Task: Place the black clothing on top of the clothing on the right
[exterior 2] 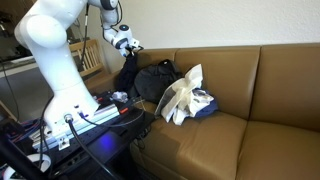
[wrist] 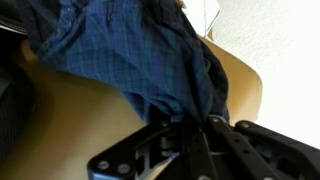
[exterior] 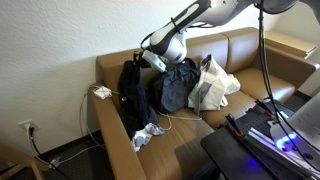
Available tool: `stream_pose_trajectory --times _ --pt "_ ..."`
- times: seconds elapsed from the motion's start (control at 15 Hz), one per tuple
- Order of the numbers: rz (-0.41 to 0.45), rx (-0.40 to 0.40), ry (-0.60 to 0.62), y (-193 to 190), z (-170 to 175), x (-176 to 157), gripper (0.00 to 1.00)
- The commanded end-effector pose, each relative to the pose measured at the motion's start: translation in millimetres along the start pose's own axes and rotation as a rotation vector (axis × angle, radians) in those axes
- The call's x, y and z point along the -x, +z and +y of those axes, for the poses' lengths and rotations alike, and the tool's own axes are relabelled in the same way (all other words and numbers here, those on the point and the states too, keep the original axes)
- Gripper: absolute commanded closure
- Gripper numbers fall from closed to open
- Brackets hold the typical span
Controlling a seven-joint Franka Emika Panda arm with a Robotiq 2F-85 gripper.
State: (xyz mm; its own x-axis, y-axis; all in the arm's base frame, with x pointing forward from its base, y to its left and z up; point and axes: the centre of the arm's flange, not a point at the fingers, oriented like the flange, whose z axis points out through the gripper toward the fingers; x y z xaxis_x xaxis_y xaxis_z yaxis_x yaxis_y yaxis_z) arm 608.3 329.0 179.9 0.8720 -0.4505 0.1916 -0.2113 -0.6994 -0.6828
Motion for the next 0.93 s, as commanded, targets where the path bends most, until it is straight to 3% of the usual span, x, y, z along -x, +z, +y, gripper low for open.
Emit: stream_pose_trajectory --times 0.0,0.07,0.33,0.73,0.8,0.87 --pt "-0.001 0.003 -0.001 2 1 1 0.99" --pt "0.118 0.018 -0.006 -17 12 -18 0.99" --pt "0.370 -0.065 0.077 -108 29 -52 0.99" --pt "0.653 -0.045 0.225 -226 44 -133 0.99" --pt "0.570 -0.050 0.191 -197 6 -183 0.99" --pt "0.587 -0.047 0.191 -213 3 -193 0.96"
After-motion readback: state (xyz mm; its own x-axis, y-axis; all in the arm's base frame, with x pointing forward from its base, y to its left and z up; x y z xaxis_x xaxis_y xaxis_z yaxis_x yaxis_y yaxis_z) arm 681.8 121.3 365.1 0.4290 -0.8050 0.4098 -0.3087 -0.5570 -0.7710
